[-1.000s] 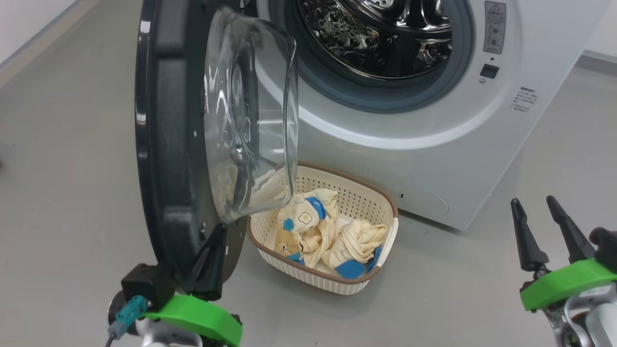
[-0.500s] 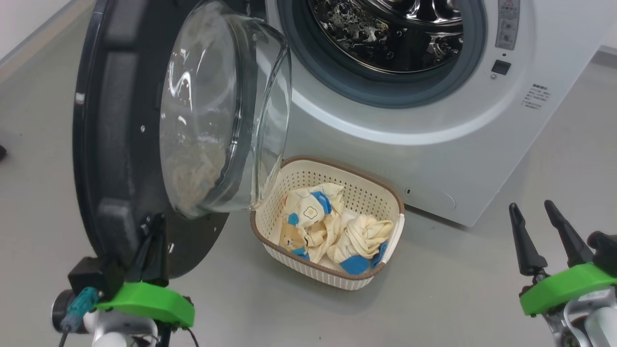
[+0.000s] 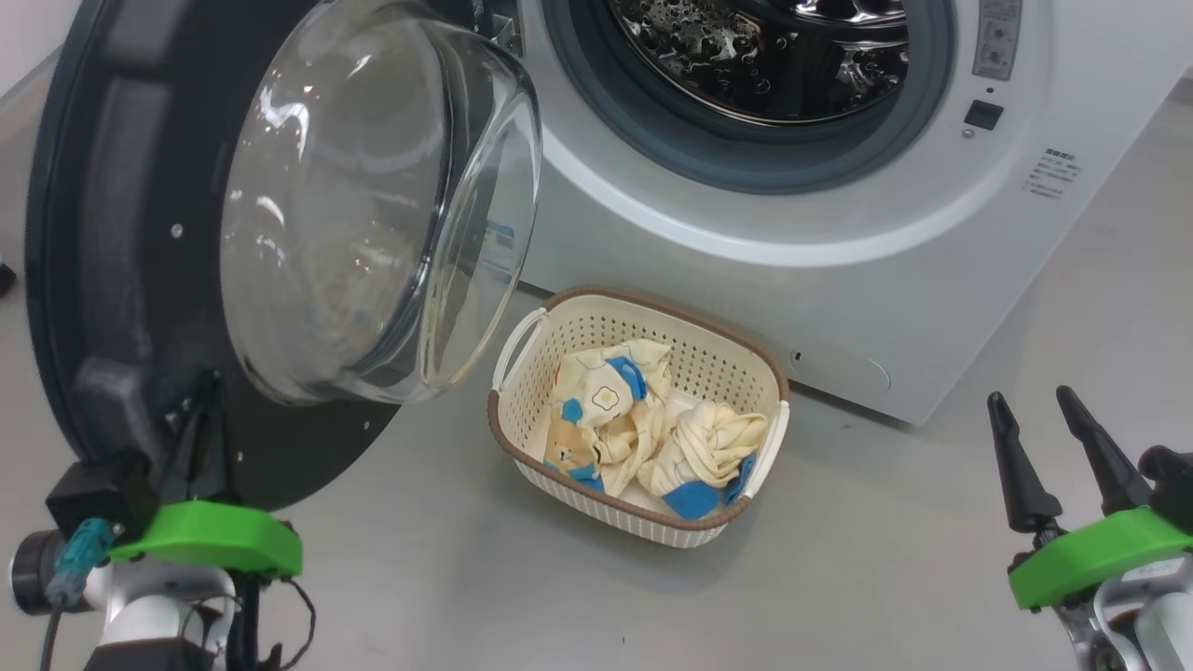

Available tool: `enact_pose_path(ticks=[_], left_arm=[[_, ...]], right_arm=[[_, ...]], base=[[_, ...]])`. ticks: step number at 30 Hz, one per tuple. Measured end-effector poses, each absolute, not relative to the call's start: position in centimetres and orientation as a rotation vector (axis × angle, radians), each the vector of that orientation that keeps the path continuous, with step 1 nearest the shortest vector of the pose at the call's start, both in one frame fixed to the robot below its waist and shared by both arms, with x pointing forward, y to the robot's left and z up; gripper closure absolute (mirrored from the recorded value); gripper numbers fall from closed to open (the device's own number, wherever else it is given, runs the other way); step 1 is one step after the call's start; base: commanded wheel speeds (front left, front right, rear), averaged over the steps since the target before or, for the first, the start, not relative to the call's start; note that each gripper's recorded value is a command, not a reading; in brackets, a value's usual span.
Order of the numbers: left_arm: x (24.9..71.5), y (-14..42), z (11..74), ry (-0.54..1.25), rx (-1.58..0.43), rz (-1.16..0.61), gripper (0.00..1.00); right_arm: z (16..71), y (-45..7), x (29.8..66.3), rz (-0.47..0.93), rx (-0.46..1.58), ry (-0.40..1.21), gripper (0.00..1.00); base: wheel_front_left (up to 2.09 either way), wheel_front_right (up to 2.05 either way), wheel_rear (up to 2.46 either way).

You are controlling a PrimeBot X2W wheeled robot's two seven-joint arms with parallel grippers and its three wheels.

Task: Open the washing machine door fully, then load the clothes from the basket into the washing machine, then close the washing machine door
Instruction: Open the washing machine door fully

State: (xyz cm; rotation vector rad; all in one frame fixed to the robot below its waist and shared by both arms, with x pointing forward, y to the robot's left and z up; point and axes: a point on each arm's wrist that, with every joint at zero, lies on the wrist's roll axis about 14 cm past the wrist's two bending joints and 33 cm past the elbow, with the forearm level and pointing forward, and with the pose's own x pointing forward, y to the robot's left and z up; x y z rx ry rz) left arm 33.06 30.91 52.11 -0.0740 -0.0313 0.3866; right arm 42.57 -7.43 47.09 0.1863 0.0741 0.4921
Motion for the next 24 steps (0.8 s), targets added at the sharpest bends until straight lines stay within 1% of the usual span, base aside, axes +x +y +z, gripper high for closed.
enact_pose_path(ticks=[8, 24], left_arm=[[33.8, 34.0, 52.2, -0.040, -0.037, 0.455, 1.00], [35.6, 38.7, 51.1, 0.009, 0.009, 0.556, 1.00]], right_arm=[[46.2, -7.2, 42.8, 0.503, 0.186, 0.097, 0.00], [45.0, -7.0, 44.2, 0.516, 0.181, 0.118, 0.00]], base=[[0.00, 0.00, 0.00], [0.00, 0.00, 0.00]])
